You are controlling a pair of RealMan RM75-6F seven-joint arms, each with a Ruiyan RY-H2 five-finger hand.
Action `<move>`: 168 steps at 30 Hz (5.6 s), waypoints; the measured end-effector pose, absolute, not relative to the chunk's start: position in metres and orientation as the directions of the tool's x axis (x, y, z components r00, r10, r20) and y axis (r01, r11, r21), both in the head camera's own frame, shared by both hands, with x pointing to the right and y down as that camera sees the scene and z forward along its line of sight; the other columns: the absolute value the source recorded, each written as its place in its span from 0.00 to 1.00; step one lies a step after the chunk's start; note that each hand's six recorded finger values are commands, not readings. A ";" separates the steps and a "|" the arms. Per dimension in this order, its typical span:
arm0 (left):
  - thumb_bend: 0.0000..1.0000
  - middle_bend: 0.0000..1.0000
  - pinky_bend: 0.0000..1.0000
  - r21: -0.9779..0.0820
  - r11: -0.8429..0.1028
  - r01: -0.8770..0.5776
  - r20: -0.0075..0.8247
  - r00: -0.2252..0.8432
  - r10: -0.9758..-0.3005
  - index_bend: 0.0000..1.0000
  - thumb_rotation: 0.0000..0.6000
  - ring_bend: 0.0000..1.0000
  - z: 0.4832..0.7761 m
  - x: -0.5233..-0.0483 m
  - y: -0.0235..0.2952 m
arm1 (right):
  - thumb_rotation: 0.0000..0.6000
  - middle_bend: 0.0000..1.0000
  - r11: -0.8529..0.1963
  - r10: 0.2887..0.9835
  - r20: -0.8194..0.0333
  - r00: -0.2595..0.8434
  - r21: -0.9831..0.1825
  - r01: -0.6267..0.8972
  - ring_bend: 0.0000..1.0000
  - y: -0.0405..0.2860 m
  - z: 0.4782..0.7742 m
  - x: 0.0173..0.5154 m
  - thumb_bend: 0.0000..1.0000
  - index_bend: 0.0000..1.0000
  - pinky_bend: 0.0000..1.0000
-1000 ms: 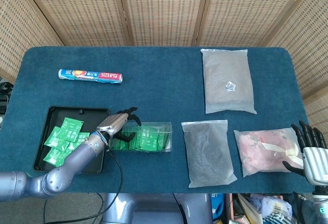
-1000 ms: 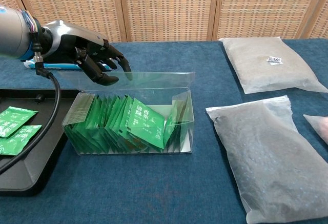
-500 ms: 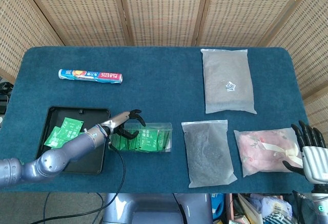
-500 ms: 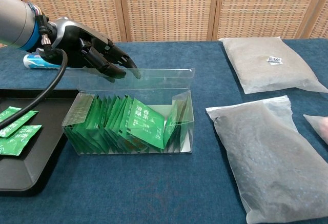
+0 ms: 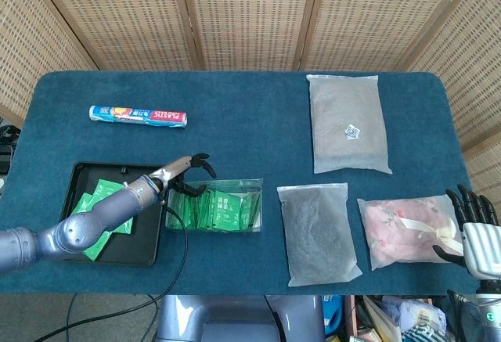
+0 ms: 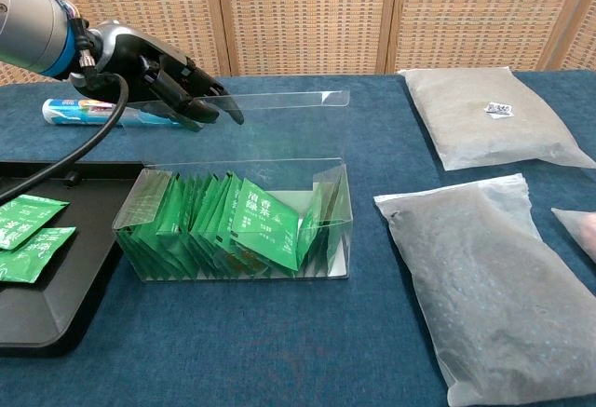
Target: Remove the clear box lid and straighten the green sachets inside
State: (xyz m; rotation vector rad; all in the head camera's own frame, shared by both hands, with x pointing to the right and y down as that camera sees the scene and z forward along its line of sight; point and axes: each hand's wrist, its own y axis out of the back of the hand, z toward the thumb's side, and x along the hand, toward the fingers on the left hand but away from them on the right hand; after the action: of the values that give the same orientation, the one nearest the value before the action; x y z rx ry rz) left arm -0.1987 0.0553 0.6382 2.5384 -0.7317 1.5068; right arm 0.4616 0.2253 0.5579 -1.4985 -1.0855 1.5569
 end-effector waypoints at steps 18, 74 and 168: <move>0.53 0.00 0.00 -0.293 -0.865 -0.408 0.836 0.329 -0.438 0.00 1.00 0.00 0.642 -0.212 0.044 | 1.00 0.00 -0.399 0.912 -0.403 -0.080 -0.915 0.065 0.00 0.226 0.558 0.463 0.00 0.00 0.00; 0.63 0.00 0.00 -0.371 -0.803 -0.466 0.808 0.264 -0.527 0.00 1.00 0.00 0.640 -0.253 0.026 | 1.00 0.00 -0.409 0.908 -0.412 -0.074 -0.911 0.060 0.00 0.227 0.561 0.460 0.00 0.00 0.00; 0.36 0.00 0.00 -0.871 -0.323 0.369 0.489 0.706 -0.512 0.33 1.00 0.00 0.662 -0.217 0.100 | 1.00 0.00 -0.392 0.902 -0.400 -0.160 -0.916 0.080 0.00 0.223 0.559 0.484 0.00 0.00 0.00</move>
State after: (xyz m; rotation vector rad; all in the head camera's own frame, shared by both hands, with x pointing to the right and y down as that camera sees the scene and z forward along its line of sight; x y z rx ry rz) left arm -0.2171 0.1000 0.6623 3.8632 -0.2677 2.0431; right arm 0.4835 0.2226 0.5586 -1.4561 -1.1522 1.6235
